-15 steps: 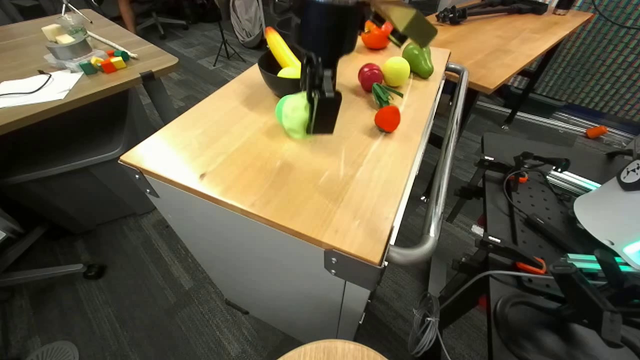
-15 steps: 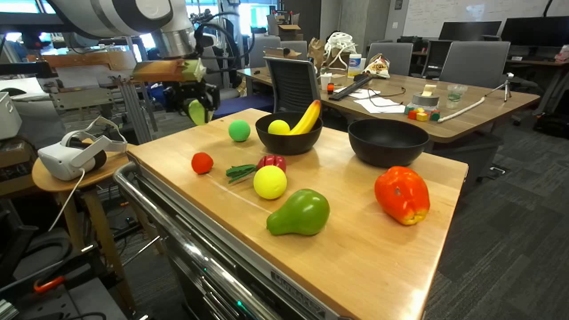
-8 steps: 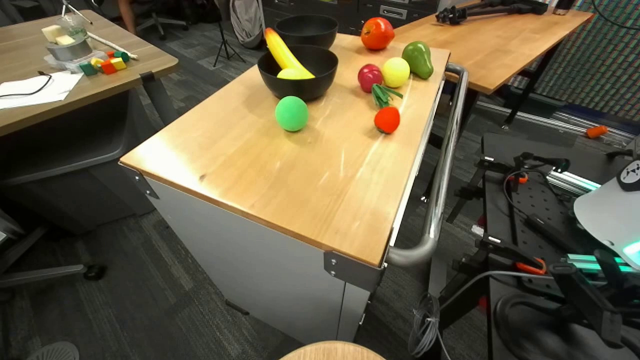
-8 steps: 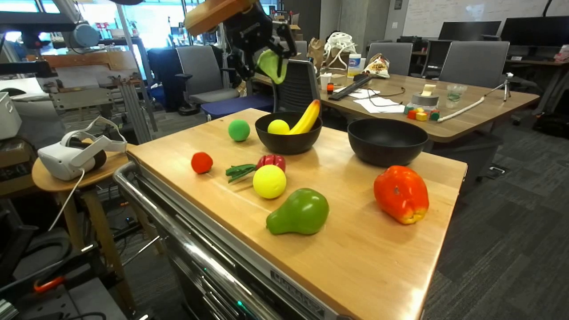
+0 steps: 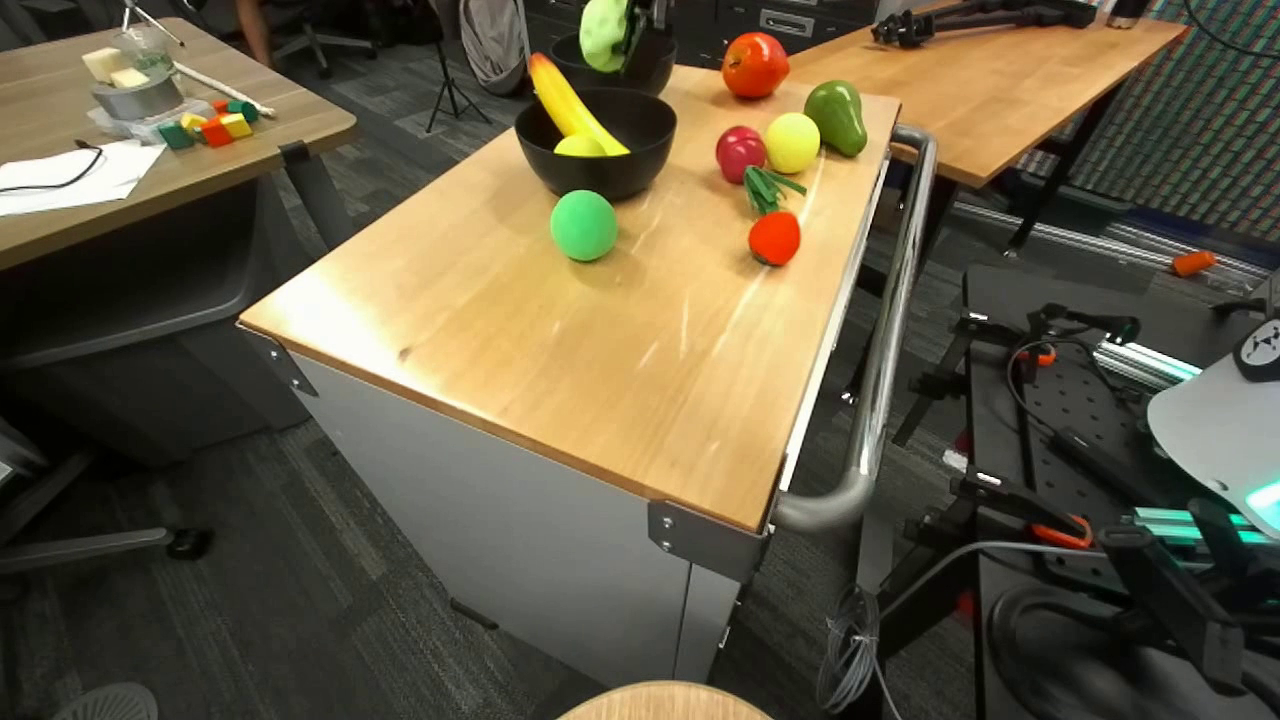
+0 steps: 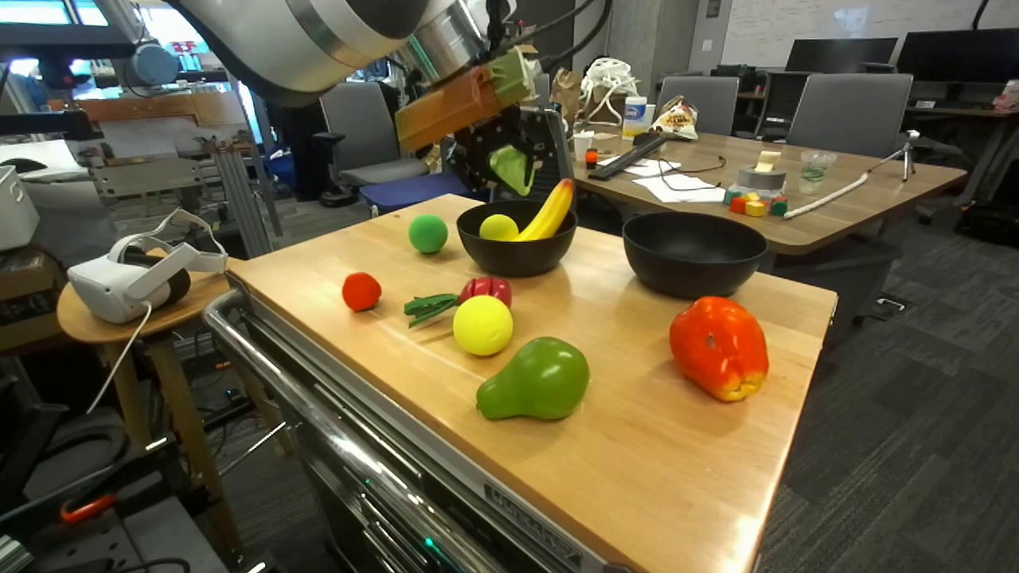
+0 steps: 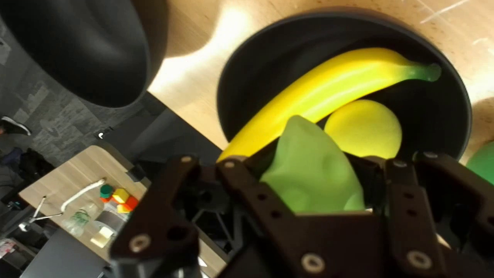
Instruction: Divide the fruits between the black bowls
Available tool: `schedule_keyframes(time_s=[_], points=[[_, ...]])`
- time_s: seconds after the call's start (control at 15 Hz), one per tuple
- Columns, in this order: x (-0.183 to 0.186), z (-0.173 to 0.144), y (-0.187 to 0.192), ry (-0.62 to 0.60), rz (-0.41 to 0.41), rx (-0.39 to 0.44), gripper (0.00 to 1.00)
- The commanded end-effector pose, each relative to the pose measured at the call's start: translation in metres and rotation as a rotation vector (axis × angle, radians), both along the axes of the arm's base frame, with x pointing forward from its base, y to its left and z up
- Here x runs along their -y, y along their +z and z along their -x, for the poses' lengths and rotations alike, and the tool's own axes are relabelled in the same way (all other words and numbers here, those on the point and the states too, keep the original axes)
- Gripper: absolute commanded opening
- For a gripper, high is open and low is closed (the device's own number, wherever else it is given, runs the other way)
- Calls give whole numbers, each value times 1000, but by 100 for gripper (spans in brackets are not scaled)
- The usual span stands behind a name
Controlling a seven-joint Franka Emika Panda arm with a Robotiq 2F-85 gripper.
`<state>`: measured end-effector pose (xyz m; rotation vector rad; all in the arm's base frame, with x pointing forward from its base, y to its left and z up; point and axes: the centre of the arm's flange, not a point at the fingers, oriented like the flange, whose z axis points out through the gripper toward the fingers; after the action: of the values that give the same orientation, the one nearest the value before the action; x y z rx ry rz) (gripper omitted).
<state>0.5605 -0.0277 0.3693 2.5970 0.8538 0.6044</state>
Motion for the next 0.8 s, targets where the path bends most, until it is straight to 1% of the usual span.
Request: schedule_keyframes(time_s=[0.0, 0.13, 0.2, 0.27, 0.4, 0.47, 0.53, 0.6, 0.67, 0.73], points=[[-10, -34, -23, 71, -32, -35, 9], [-14, -40, -35, 85, -40, -79, 8], [-15, -40, -38, 91, -39, -108, 35], [-16, -42, -37, 96, -32, -127, 36], [-16, -41, -24, 98, 1, -165, 49], [-17, -40, -13, 89, 16, -198, 58], [-18, -38, -2, 74, 14, -241, 66], [-20, -35, 7, 57, 13, -294, 75], [-24, -28, 18, 32, 7, -366, 81], [-27, -21, 23, 2, 11, -421, 90]])
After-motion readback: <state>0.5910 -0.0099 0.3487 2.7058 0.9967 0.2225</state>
